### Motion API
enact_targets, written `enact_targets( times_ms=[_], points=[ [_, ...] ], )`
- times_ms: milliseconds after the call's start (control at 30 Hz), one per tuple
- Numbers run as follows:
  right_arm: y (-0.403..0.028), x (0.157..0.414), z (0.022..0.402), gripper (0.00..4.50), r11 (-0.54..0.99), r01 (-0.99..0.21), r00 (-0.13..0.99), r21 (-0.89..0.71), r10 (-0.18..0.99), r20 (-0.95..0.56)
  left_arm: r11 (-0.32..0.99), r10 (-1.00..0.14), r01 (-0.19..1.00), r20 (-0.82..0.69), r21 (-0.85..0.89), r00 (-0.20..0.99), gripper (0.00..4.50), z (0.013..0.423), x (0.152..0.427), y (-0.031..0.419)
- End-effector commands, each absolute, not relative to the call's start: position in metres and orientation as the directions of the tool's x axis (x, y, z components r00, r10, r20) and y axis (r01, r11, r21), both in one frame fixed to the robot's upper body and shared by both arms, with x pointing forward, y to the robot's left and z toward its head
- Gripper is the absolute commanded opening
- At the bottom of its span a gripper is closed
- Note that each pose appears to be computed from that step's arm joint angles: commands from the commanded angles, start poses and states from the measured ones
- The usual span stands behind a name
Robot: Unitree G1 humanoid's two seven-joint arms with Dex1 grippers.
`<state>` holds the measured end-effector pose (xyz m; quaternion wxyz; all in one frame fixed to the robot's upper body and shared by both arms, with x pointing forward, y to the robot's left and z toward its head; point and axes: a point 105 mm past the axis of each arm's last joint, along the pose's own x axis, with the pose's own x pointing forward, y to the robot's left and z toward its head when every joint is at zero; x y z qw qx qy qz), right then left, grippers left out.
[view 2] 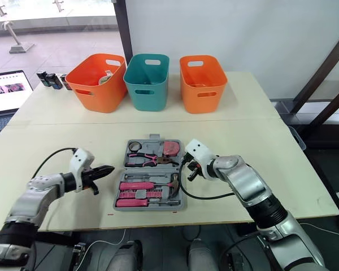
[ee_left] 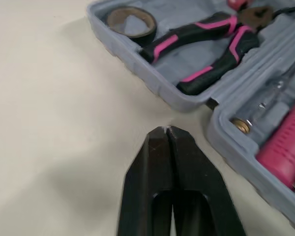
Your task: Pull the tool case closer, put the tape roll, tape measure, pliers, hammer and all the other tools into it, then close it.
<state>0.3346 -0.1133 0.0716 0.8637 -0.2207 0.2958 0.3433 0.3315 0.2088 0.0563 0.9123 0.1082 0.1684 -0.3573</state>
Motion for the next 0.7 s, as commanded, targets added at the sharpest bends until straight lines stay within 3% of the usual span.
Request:
enact_targets(
  times_ms=[33, 300, 700],
  points=[
    [-0.116, 0.340, 0.067, 0.00, 0.680, -0.700, 0.607, -0.216, 0.408, -0.682, 0.672, -0.622, 0.726, -0.421, 0.147, 0.660, 0.03, 0.045, 0.335, 0.200],
    [-0.087, 0.339, 0.059, 0.00, 0.589, -0.773, 0.554, -0.236, 0.446, -0.703, 0.578, -0.656, 0.791, -0.463, 0.198, 0.596, 0.03, 0.029, 0.333, 0.175],
    [-0.046, 0.321, 0.058, 0.00, 0.423, -0.871, 0.460, -0.251, 0.518, -0.721, 0.506, -0.720, 0.853, -0.484, 0.126, 0.498, 0.03, 0.020, 0.297, 0.163]
  ],
)
